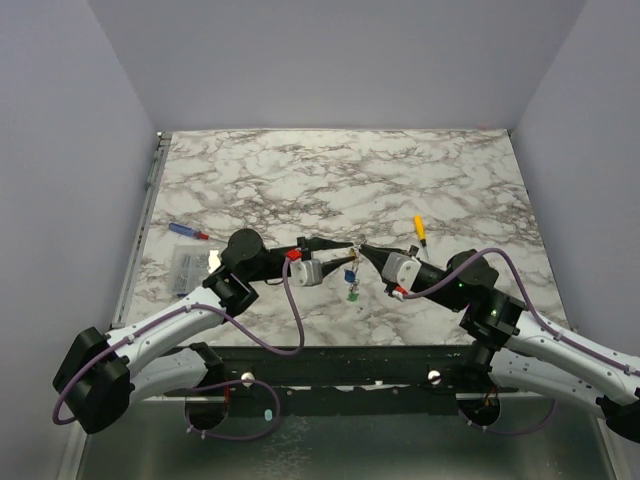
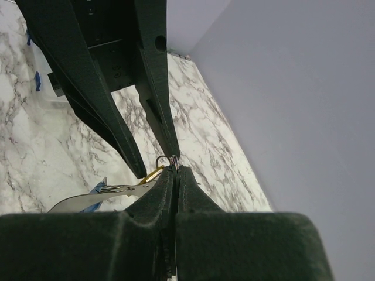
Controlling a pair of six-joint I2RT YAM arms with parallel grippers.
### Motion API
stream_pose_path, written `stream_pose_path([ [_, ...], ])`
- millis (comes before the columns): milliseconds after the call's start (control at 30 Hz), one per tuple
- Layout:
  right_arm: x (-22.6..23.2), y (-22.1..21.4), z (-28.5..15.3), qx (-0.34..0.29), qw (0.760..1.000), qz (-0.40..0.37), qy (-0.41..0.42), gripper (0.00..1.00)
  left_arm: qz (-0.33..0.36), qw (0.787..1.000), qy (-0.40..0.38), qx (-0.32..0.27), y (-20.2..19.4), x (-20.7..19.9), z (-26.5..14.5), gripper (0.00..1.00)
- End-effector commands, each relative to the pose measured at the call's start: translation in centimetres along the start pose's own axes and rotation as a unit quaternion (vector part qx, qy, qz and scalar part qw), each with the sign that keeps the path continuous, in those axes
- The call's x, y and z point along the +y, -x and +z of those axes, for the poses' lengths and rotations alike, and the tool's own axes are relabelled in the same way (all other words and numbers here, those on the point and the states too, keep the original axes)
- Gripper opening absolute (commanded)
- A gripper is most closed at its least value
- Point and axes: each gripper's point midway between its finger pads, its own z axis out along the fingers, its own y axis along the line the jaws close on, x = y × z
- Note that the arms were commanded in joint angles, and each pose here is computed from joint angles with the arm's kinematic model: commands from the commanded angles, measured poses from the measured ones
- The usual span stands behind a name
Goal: Put the keys on the keyring
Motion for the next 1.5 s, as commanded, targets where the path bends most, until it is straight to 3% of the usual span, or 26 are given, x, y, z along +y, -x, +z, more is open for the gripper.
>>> stream_pose_path([
  [0,-0.6,1.5,-0.1,-0.033,0.999,0.0,-0.014,0.01,0.009,1.0,-0.006,-0.005,-0.1,-0.5,0.2,0.28],
  [167,-0.4,1.5,-0.1,-0.036,0.999,0.001,-0.012,0.01,0.02,1.0,-0.004,-0.002,-0.3,-0.6,0.3,0.02],
  [200,-0.4,1.4,0.0,-0.035,0.999,0.001,-0.012,0.01,0.023,1.0,-0.004,-0.002,-0.2,-0.7,0.3,0.0],
  [933,-0.4,0.7,-0.1,-0.025,1.0,-0.003,-0.018,0.01,0.083,0.996,0.026,0.01,-0.2,0.1,-0.6,0.0],
  [1467,-0.8,2.3,-0.6,-0.064,0.997,0.016,-0.03,0.01,0.068,0.998,-0.01,-0.009,0.3,-1.4,0.1,0.0],
])
